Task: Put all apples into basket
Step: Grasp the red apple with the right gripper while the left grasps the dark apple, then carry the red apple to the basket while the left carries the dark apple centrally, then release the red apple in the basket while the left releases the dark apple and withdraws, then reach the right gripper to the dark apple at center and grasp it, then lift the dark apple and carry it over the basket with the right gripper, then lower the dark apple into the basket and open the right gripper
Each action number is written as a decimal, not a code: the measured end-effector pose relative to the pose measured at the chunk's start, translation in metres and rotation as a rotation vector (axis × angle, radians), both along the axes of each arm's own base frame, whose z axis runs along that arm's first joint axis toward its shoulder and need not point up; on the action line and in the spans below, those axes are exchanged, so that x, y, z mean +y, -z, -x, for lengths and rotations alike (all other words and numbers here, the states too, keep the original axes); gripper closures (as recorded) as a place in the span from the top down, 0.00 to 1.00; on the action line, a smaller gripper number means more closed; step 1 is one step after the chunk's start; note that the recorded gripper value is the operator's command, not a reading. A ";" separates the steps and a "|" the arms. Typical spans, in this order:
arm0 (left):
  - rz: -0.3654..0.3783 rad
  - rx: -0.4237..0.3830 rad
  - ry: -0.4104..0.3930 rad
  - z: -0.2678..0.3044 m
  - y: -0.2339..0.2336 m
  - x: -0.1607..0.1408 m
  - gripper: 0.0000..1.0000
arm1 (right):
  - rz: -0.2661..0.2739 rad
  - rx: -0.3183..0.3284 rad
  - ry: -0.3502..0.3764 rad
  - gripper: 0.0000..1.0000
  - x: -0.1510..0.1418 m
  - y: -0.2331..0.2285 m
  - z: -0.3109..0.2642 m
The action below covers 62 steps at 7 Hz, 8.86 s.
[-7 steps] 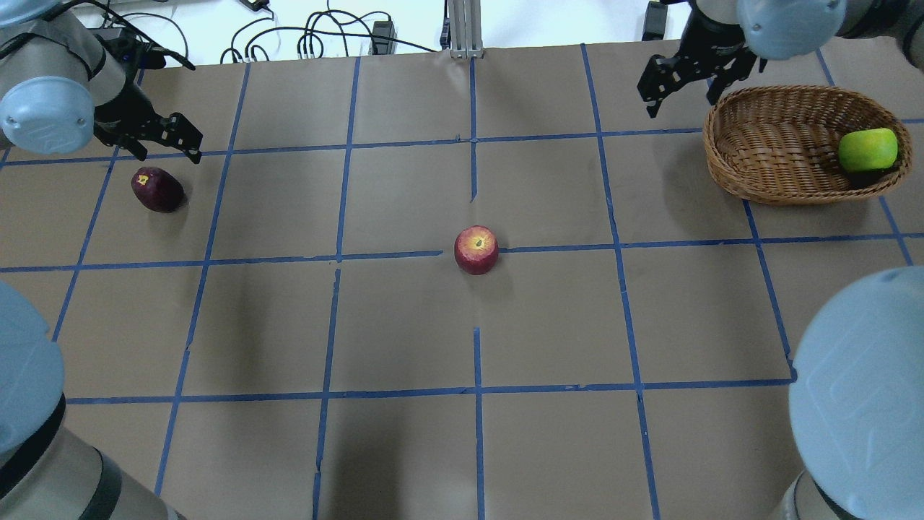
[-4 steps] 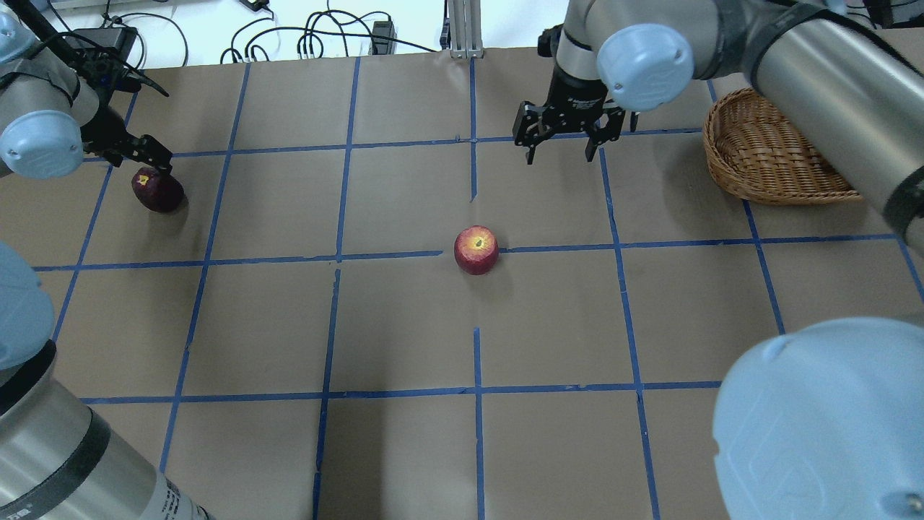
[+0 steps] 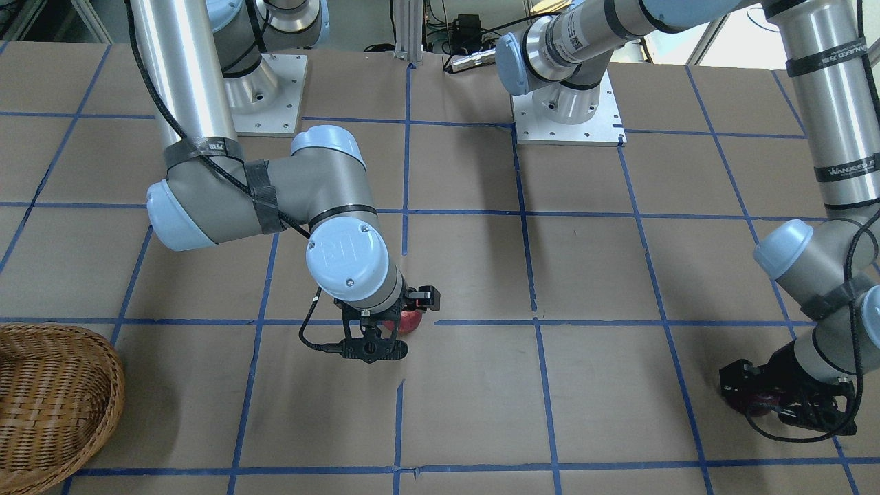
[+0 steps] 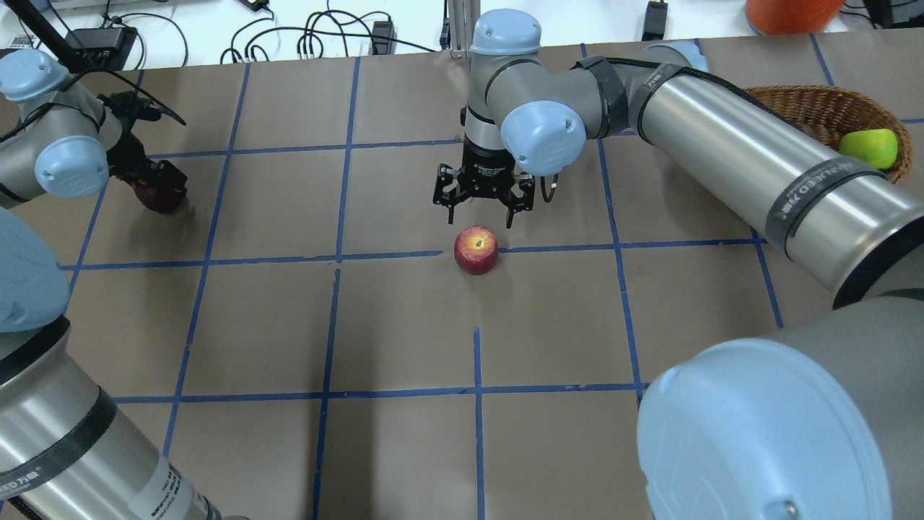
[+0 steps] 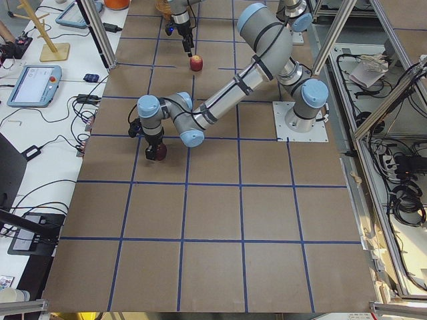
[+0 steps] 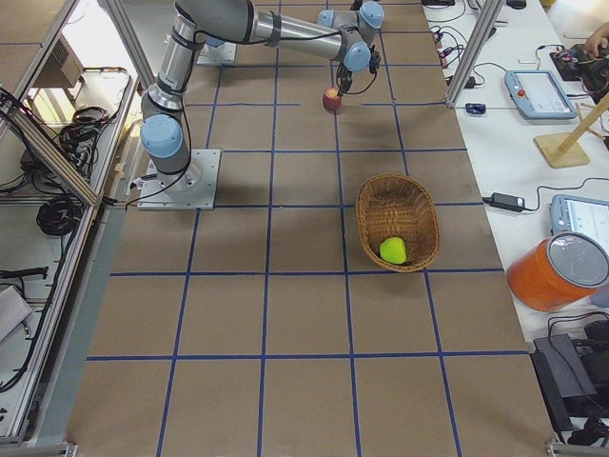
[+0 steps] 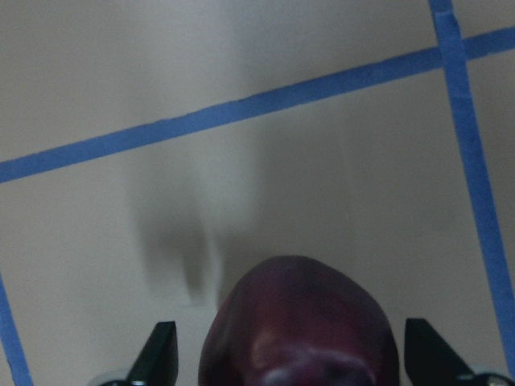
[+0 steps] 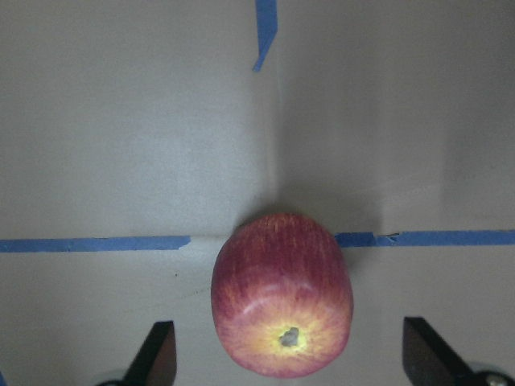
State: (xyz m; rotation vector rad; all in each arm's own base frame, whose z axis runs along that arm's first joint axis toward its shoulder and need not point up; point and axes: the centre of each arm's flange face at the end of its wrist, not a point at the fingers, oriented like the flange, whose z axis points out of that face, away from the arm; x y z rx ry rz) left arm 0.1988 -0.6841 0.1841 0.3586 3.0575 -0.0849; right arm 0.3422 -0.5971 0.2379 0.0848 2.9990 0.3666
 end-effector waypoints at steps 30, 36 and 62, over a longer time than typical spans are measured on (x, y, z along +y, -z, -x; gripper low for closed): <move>0.017 0.071 -0.360 0.343 -0.319 0.227 1.00 | 0.145 0.172 -0.043 1.00 -0.078 -0.079 0.491; -0.023 0.042 -0.366 0.339 -0.345 0.206 1.00 | 0.081 0.086 0.033 1.00 -0.033 -0.106 0.119; -0.011 0.030 -0.365 0.338 -0.349 0.207 1.00 | 0.154 0.188 0.009 0.00 -0.105 -0.046 0.472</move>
